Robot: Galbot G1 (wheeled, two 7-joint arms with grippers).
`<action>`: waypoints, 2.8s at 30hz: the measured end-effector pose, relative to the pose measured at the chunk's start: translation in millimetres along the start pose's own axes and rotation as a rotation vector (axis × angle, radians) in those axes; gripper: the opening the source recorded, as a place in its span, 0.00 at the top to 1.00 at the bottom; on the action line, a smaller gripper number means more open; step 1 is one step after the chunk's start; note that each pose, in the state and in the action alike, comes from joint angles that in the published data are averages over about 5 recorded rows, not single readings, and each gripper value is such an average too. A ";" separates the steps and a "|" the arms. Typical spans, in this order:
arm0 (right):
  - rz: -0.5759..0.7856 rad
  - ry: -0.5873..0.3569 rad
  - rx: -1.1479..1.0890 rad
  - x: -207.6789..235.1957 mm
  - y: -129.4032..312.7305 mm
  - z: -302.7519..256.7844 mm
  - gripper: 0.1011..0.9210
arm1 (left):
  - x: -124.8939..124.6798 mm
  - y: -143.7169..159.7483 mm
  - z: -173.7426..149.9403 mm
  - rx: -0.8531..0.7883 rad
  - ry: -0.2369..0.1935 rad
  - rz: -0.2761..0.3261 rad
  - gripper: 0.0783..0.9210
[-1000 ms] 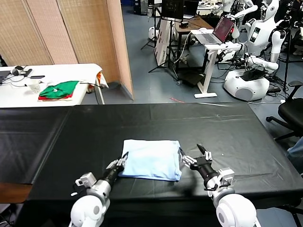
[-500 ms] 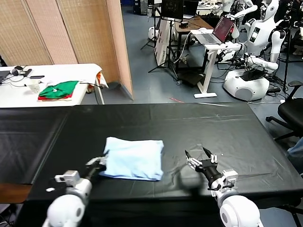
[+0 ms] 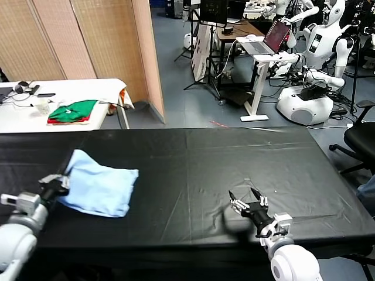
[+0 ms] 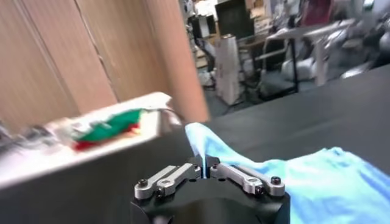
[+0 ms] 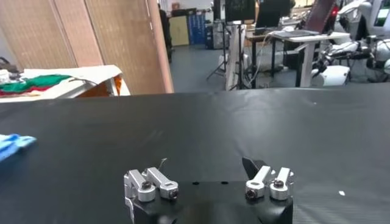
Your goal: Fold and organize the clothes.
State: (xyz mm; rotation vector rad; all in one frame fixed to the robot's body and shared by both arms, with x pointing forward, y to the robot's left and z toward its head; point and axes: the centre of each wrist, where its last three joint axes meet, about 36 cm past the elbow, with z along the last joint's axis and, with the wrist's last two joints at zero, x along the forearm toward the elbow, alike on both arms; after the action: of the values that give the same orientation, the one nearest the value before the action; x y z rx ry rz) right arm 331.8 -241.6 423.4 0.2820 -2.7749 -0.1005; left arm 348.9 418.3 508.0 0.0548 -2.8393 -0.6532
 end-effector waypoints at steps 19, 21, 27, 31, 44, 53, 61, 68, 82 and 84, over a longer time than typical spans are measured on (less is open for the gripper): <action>0.023 0.000 0.001 6.7 -1.6 -2.6 0.02 | 15.0 -167.6 -35.2 0.551 0.039 0.311 0.89; 0.015 0.000 -0.006 4.7 -0.4 -3.6 0.02 | 12.7 -188.8 -37.2 0.587 0.036 0.344 0.89; -0.039 0.021 -0.063 0.4 2.7 -8.1 0.02 | 5.8 -240.5 -38.1 0.633 0.029 0.430 0.89; -0.097 0.051 -0.114 -1.2 5.3 -12.7 0.02 | 7.3 -257.6 -38.6 0.656 0.009 0.492 0.80; -0.247 0.142 -0.237 -22.1 32.4 -10.9 0.02 | 8.2 -235.8 -42.3 0.621 -0.112 0.473 0.03; -0.320 0.180 -0.265 -49.7 66.2 0.2 0.02 | 19.4 -211.2 -27.1 0.518 -0.097 0.406 0.02; -0.326 0.213 -0.293 -67.2 81.5 13.3 0.21 | 29.1 -194.5 -22.2 0.495 -0.100 0.347 0.02; -0.320 0.226 -0.303 -75.0 80.9 20.4 0.74 | 34.3 -180.8 -17.2 0.483 -0.097 0.289 0.02; -0.144 0.253 -0.133 -58.8 14.3 -21.0 0.95 | 38.4 -170.4 -5.9 0.481 -0.091 0.226 0.02; -0.123 0.252 -0.115 -56.0 7.6 -24.8 0.95 | 38.3 -170.8 -5.8 0.481 -0.091 0.225 0.02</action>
State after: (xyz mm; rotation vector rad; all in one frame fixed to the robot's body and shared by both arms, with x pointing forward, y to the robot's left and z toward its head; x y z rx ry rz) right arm 390.5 -223.4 428.7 0.4064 -2.4906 -0.2375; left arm 310.4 258.7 446.8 -0.2170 -2.9599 0.0816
